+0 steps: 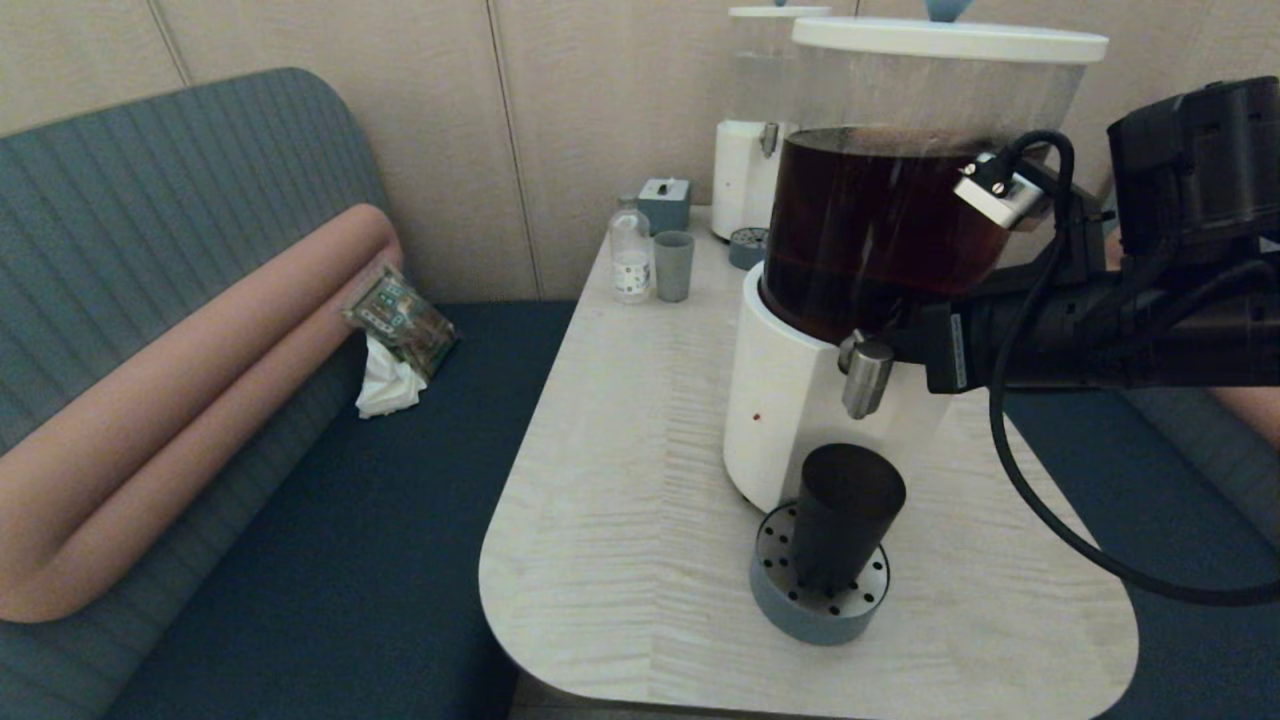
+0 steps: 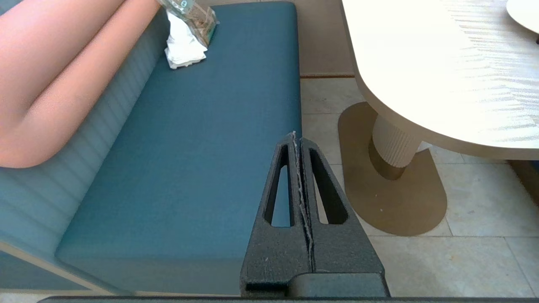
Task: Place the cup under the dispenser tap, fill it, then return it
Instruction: Turn on the faucet
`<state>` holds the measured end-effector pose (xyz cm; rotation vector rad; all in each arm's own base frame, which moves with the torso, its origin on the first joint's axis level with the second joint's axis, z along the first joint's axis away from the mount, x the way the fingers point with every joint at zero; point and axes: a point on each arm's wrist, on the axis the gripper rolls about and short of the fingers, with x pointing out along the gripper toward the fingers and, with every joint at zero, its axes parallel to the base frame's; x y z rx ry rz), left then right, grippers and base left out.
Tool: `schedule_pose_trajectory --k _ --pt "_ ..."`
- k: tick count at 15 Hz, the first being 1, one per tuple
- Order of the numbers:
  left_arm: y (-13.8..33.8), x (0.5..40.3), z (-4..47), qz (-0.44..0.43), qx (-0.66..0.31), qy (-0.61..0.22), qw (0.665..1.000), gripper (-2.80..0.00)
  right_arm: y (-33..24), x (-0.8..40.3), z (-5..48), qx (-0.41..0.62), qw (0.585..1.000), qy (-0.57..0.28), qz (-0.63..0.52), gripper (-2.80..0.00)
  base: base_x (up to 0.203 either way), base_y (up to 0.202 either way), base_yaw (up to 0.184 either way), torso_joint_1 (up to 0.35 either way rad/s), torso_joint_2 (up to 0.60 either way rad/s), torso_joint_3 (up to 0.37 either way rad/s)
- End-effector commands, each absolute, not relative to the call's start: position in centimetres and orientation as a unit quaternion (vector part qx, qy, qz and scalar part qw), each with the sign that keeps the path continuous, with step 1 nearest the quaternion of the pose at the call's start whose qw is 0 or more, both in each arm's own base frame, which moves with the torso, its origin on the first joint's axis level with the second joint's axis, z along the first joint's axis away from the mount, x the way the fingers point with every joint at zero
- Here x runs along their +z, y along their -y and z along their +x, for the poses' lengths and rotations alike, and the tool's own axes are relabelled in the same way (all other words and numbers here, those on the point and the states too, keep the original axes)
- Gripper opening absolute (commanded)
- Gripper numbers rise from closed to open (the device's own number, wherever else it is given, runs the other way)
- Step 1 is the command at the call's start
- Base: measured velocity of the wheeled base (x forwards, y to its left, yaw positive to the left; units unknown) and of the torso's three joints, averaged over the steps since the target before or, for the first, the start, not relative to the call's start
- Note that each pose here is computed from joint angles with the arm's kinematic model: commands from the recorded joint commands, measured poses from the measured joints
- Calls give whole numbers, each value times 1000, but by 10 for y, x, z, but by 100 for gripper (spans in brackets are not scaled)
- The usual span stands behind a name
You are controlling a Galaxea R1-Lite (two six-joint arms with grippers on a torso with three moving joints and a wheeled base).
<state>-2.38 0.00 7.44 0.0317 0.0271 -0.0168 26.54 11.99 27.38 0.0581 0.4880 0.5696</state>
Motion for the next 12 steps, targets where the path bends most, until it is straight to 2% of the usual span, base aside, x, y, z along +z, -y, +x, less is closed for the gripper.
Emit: schedule_pose_trajectory --k 1,12 --pt "0 74 -24 16 -8 -14 1000 -280 -119 270 263 277 930 -239 26 -280 0 0 0 0 0 0" --pt "0 74 -24 16 -9 -14 1000 -280 -118 272 257 283 937 -203 29 -280 0 0 0 0 0 0"
